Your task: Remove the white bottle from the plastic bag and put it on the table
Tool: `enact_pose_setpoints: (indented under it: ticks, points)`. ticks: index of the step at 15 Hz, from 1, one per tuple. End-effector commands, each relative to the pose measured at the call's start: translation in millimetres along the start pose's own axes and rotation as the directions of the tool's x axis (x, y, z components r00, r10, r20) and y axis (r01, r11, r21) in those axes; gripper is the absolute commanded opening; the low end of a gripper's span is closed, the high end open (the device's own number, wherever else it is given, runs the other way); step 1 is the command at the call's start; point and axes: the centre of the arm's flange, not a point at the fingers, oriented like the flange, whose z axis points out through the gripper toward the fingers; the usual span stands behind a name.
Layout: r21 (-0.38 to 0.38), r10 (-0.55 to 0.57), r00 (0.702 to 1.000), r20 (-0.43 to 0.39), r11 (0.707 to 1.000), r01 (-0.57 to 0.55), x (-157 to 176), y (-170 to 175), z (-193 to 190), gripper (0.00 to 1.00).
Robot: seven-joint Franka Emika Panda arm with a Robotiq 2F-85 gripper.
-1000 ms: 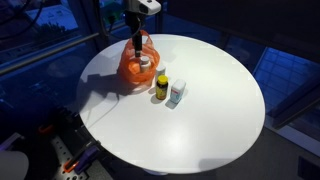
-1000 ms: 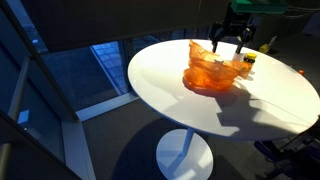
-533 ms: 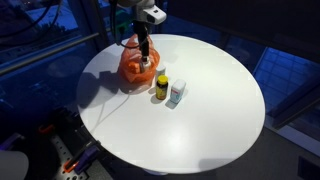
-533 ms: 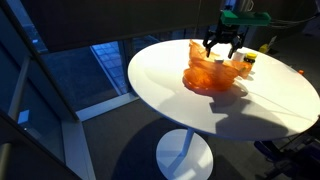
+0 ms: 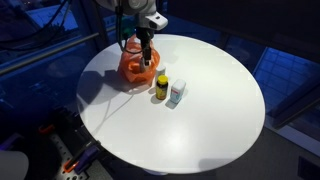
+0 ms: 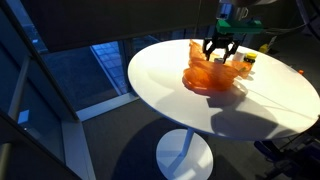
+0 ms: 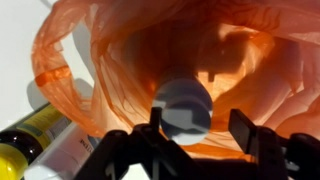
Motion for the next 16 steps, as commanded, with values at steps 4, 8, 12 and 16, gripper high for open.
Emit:
enact_pose_setpoints:
  ticks: [4, 8, 12, 16]
  points:
    - [0.027, 0.029, 0.999, -0.036, 0.999, -0.028, 14.4, -5.9, -27.5, 0.19]
    - [0.071, 0.052, 0.998, -0.039, 0.996, -0.049, 18.9, -9.7, -59.1, 0.19]
    - [0.100, 0.091, 0.995, -0.030, 0.991, -0.087, 25.0, -7.3, -91.8, 0.19]
    - [0.101, 0.173, 0.984, -0.043, 0.981, -0.168, 43.4, 0.5, -115.3, 0.19]
